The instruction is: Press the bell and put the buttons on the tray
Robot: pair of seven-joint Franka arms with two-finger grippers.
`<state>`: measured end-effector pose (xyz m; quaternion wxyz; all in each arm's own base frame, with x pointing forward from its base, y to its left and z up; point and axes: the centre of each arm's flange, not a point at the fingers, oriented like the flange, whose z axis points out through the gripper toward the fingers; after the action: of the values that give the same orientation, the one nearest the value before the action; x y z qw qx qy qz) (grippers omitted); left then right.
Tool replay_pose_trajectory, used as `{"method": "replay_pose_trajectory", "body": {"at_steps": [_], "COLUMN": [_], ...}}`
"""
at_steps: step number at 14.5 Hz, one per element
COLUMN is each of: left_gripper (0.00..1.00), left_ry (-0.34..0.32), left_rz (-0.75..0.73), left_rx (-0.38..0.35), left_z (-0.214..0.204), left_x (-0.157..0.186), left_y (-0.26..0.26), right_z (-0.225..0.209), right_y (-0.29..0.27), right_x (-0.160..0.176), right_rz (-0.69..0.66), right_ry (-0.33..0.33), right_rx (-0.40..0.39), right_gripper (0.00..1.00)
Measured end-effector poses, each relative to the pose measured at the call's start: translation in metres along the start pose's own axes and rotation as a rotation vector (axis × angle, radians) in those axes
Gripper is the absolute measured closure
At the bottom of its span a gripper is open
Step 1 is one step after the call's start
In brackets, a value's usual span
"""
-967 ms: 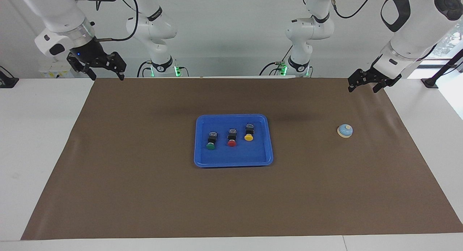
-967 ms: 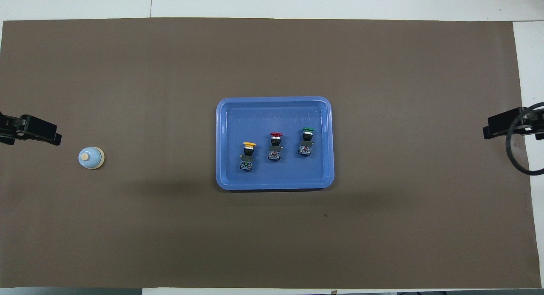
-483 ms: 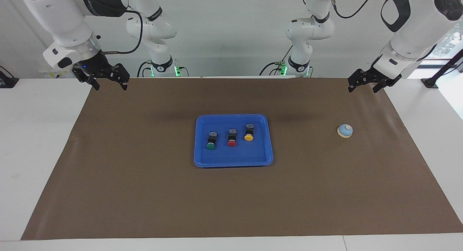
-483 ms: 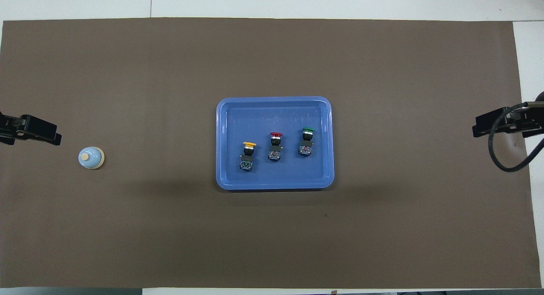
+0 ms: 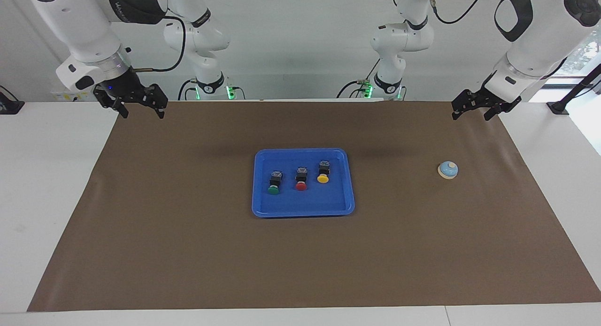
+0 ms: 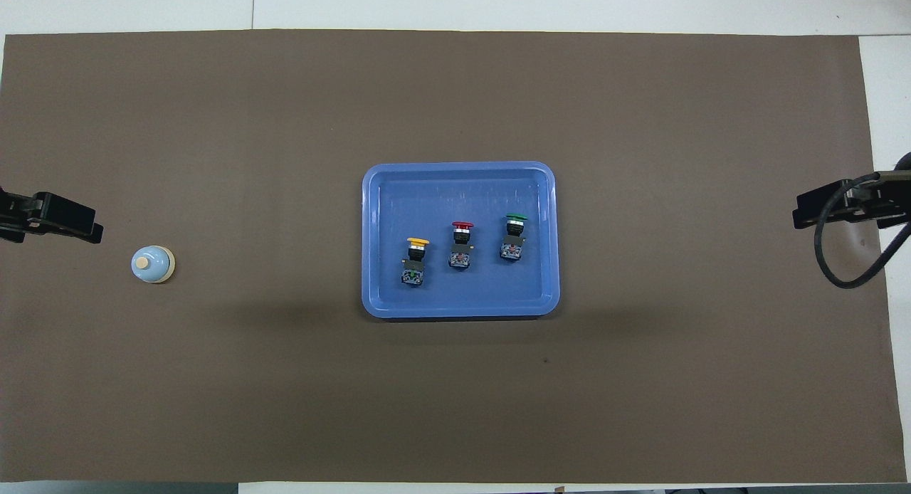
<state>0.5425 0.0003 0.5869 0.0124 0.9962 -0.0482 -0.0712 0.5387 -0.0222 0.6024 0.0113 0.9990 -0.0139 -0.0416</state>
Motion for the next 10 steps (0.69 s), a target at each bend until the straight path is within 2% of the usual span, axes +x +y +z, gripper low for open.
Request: {"method": "replay_pose_trajectory", "body": {"at_steps": [10], "left_gripper": [0.00], "left_ry": [0.000], "left_rz": [0.000], "left_rx": [0.000], "left_z": [0.0000], "left_x": [0.0000], "left_y": [0.0000], "right_z": [-0.0024], "right_y": [0.0056], "right_x": [-0.0029], "right_rz": [0.010], "right_ry": [0.004], "right_rx": [0.000], "right_gripper": [0.00]}}
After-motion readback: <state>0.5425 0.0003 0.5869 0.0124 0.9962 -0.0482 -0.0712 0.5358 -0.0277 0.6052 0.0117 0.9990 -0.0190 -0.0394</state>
